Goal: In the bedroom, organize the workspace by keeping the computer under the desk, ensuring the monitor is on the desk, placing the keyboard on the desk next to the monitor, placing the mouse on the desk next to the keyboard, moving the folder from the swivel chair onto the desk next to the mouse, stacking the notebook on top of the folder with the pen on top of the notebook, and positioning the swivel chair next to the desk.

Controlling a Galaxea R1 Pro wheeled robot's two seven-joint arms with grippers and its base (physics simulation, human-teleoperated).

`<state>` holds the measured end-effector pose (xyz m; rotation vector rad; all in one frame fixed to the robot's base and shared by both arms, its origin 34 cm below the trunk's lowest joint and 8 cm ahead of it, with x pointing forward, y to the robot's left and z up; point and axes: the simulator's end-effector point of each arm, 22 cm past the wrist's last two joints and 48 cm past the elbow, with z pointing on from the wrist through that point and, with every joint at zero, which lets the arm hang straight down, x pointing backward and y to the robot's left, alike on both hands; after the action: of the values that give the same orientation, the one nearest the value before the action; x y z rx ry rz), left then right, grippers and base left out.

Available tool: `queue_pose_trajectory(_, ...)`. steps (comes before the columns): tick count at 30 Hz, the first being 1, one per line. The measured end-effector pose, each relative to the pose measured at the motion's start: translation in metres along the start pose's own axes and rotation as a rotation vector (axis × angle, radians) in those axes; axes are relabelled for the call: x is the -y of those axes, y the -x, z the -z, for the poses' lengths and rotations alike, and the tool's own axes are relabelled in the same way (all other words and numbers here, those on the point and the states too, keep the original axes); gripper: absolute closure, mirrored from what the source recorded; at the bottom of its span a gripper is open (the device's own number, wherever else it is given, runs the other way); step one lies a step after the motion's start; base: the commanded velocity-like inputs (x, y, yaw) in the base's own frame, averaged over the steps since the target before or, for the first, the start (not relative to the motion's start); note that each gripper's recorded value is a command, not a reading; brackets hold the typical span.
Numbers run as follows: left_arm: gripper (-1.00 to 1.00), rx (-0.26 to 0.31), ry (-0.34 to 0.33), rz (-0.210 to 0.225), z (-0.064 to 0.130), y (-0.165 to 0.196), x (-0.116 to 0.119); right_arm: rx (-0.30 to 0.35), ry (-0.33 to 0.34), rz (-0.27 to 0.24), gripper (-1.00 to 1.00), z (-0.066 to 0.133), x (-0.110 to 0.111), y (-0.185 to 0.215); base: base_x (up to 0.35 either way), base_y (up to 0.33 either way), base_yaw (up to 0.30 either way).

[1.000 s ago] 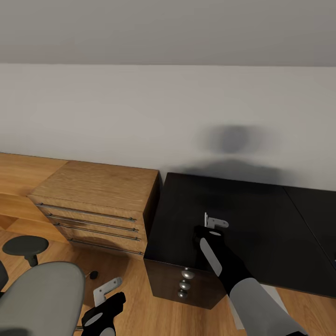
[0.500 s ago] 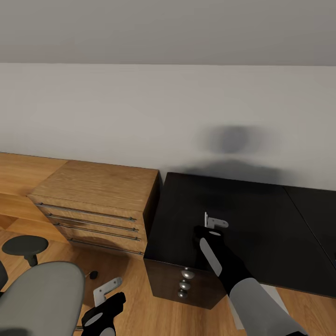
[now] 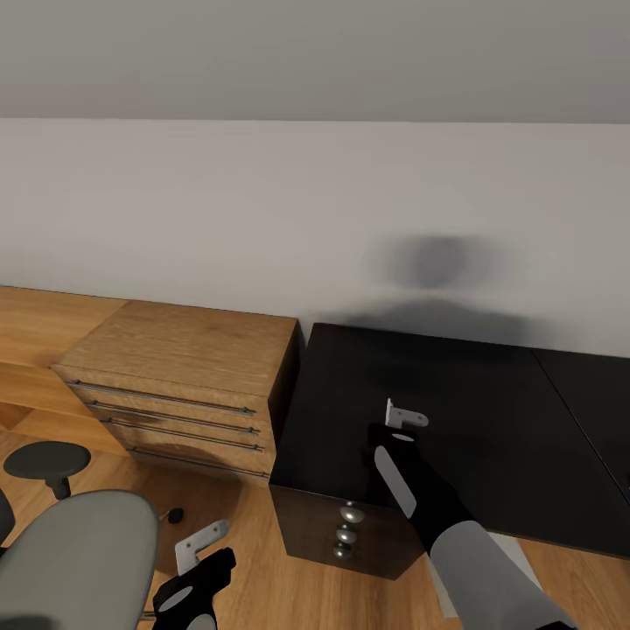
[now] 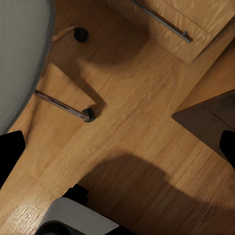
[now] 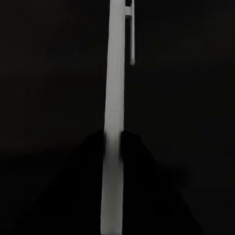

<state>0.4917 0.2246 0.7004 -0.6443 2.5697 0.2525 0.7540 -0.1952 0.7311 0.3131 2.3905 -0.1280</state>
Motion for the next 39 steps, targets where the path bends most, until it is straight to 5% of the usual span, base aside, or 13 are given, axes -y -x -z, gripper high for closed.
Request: queue_pose_trajectory(39, -1.00, -0.001, -0.001, 0.000, 0.011, 0.005, -0.001, 0.005, -0.002, 0.000, 1.00, 0.011, 0.001, 0.011, 0.000, 0.000, 0.000)
